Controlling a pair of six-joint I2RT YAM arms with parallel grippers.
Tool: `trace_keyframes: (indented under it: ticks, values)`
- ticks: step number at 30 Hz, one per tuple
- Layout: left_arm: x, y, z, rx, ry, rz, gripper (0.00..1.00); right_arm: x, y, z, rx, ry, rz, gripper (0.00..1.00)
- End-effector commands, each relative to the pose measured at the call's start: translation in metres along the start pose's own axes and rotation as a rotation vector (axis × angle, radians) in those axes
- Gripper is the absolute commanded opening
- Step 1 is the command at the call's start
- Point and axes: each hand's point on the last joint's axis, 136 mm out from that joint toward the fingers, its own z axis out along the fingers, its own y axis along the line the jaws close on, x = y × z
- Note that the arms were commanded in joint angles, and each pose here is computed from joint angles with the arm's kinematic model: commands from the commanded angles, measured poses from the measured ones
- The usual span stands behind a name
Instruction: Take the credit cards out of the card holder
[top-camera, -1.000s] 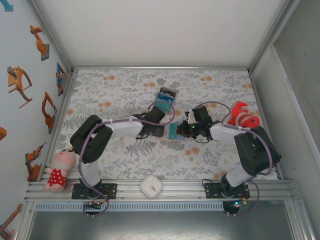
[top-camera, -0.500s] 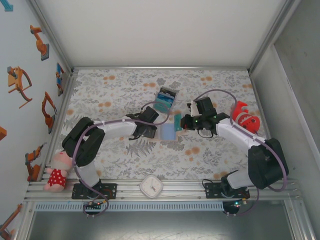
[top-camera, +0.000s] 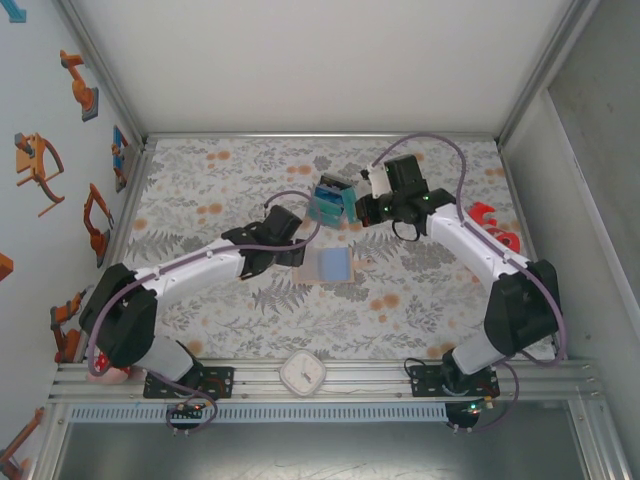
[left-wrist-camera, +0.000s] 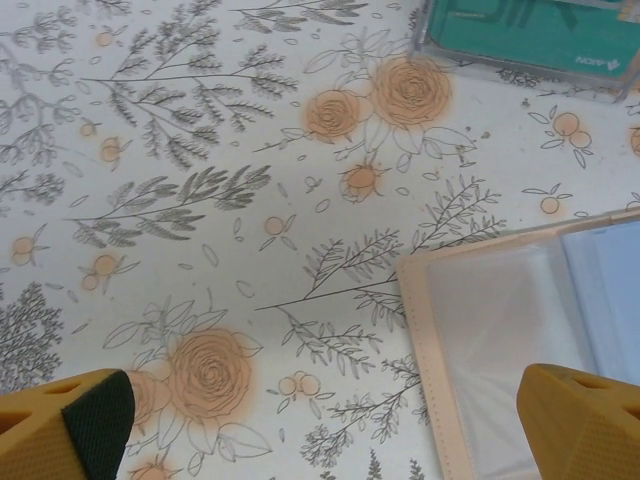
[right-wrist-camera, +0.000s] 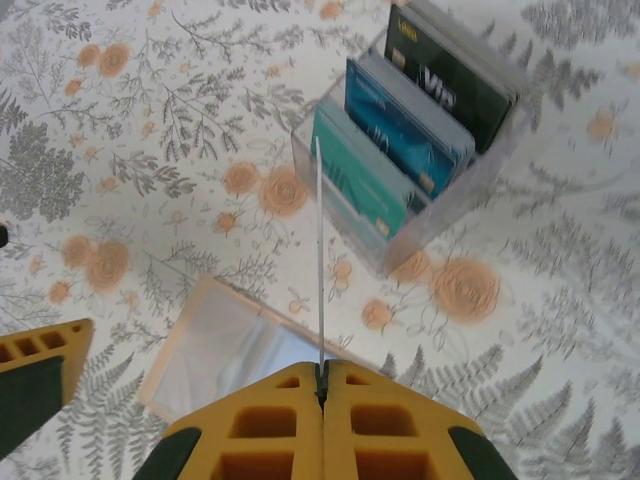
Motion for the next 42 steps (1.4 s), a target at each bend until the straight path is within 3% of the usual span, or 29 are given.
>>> trace_keyframes:
  ticks: [1, 8, 19, 29, 42]
  values:
    - [0.009, 0.015, -0.004, -0.033, -0.027, -0.089, 0.97, -0.017, -0.002, 0.002, 0.012, 0.000, -0.146, 0.00]
    - [0.024, 0.019, 0.000, -0.021, -0.039, -0.162, 0.97, -0.038, -0.004, 0.023, -0.011, 0.052, -0.275, 0.00]
    - [0.034, 0.036, -0.006, -0.037, -0.090, -0.287, 0.97, -0.039, -0.003, 0.057, -0.102, 0.176, -0.443, 0.00]
    - [0.037, 0.057, -0.019, -0.061, -0.161, -0.350, 0.97, -0.025, -0.019, 0.085, -0.103, 0.296, -0.480, 0.00]
    - [0.040, 0.067, -0.021, -0.079, -0.160, -0.371, 0.97, -0.013, -0.025, 0.108, -0.133, 0.388, -0.476, 0.00]
